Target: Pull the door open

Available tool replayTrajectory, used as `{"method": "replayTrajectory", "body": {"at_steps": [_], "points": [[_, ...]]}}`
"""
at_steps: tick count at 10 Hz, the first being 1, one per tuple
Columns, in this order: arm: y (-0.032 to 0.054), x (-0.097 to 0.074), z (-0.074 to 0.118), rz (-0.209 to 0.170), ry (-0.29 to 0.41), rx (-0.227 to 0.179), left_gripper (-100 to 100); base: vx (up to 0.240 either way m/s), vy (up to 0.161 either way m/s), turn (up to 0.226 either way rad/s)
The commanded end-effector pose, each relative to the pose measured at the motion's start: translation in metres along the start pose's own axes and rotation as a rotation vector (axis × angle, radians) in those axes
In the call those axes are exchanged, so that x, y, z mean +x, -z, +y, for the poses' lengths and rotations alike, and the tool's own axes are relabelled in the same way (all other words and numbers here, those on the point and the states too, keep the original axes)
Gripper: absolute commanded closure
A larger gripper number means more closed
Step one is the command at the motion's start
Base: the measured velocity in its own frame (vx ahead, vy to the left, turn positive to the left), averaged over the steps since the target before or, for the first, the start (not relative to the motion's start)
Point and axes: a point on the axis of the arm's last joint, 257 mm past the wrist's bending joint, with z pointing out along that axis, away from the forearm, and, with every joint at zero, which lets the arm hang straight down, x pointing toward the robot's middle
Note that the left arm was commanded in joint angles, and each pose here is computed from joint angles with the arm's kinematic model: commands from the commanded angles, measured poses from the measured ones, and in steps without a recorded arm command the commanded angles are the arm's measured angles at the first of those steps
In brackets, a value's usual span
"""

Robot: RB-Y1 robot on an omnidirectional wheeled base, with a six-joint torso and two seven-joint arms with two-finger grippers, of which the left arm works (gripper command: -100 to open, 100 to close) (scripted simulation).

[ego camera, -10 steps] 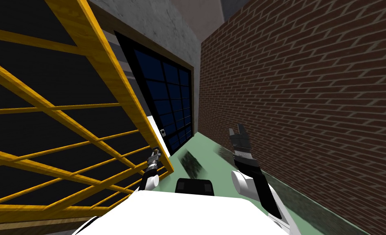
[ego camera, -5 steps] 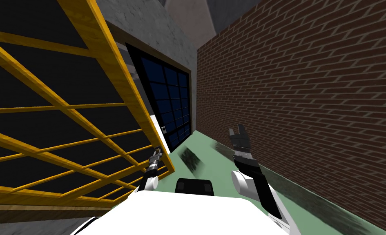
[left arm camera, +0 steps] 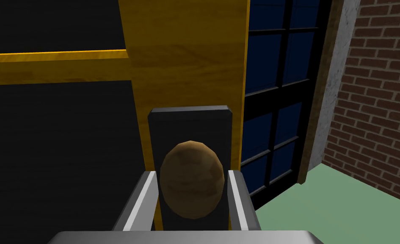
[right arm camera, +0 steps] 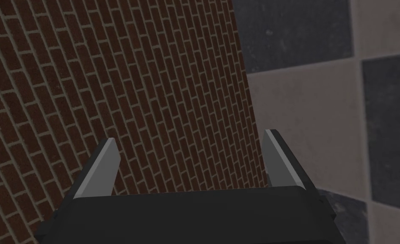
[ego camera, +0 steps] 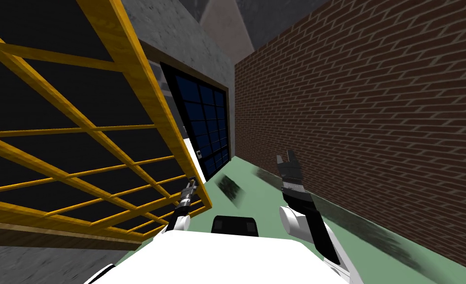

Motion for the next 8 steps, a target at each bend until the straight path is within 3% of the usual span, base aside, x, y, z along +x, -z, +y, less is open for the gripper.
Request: {"method": "replayTrajectory", "body": {"at_steps": [1, 4, 6, 7, 8], "points": [[0.0018, 0.000, 0.004, 0.002, 0.000, -0.026, 100, -0.221, 0.026, -0.081], [0.0060, 0.002, 0.016, 0.007, 0.001, -0.091, 100, -0.238, 0.022, -0.075], [0.0083, 0.003, 0.021, 0.007, 0.002, -0.118, 100, -0.235, -0.028, -0.038], [0.0071, 0.003, 0.019, 0.006, 0.000, -0.109, 100, -0.105, -0.013, -0.003], [0.0137, 0.000, 0.021, -0.001, -0.001, -0.133, 100, -0.141, 0.007, -0.073]]}}
